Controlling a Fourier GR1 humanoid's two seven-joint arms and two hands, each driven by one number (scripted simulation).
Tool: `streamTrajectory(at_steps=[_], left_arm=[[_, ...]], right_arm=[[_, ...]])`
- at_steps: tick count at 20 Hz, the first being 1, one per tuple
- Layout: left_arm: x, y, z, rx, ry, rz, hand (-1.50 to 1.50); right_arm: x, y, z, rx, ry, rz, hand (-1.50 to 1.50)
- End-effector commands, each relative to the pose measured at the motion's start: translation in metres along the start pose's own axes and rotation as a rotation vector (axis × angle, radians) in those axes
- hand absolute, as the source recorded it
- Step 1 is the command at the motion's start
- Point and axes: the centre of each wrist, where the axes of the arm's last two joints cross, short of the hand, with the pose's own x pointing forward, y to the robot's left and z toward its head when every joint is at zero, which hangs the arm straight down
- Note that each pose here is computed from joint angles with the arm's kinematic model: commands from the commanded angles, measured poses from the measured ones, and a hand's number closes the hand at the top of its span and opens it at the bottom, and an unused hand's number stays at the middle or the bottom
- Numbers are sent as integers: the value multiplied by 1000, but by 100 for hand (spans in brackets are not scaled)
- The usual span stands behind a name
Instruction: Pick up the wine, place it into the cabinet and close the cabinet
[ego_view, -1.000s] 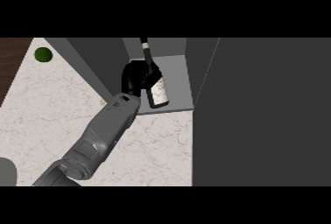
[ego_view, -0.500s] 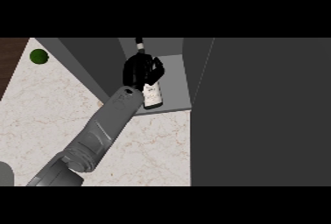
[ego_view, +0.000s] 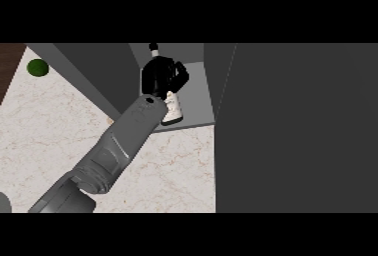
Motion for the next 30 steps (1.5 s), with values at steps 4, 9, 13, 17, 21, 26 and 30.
streamTrajectory(at_steps=[4,9,13,17,21,26,30], left_arm=[[-14,-1,4,68,82,-108,150],[-6,0,0,104,34,-142,-150],[-16,1,2,104,52,-211,-150],[-25,1,6,81,76,-234,-150],[-28,1,7,72,84,-230,-150],[-14,-4,9,95,45,-93,-150],[5,-4,6,71,15,0,-150]], right_arm=[[9,3,0,49,-29,-40,-150],[9,4,2,29,-26,-31,-150],[14,9,4,55,-31,-33,-150],[12,2,4,35,-30,-35,-150],[8,10,6,30,-32,-55,-150],[14,4,4,29,-43,-44,-150],[23,12,4,31,-23,-56,-150]])
